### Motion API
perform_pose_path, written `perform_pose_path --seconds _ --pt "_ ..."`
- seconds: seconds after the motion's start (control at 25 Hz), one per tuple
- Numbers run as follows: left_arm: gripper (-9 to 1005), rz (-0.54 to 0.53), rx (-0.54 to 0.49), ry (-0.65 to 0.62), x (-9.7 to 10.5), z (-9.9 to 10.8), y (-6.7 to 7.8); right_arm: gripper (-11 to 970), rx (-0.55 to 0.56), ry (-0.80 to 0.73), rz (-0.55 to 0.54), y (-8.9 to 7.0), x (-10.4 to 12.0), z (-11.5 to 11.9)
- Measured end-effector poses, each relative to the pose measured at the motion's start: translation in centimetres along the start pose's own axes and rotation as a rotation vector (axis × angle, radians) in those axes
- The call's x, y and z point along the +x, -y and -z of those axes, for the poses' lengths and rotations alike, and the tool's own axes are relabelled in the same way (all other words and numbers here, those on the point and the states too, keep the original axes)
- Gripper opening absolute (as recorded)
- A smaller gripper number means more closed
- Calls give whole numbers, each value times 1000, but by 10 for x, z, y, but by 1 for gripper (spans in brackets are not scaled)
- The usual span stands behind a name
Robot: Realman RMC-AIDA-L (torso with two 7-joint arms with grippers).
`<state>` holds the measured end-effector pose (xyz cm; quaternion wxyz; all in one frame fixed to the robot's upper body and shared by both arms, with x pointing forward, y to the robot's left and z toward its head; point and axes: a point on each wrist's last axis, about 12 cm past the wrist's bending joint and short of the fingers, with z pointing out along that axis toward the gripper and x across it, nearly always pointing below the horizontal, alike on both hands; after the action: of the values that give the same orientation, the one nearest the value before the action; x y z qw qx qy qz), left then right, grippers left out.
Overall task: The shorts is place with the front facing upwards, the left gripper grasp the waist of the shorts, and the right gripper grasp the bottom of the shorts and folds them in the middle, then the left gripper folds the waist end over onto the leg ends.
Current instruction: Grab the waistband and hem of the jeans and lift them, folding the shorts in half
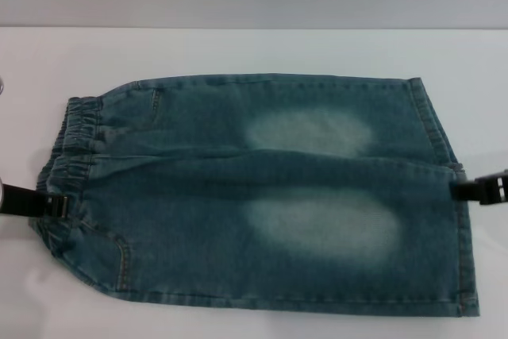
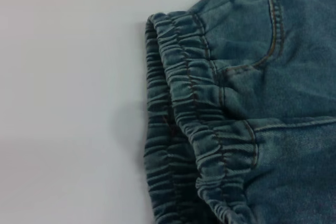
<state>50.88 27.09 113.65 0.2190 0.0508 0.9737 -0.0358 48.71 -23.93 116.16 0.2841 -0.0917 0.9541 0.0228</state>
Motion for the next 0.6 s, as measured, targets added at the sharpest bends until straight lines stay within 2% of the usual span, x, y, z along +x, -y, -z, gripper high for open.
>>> perform_pose_path --seconds 0.6 --pt "85 -10 3 -2 -3 1 2 797 -34 -152 52 -20 23 4"
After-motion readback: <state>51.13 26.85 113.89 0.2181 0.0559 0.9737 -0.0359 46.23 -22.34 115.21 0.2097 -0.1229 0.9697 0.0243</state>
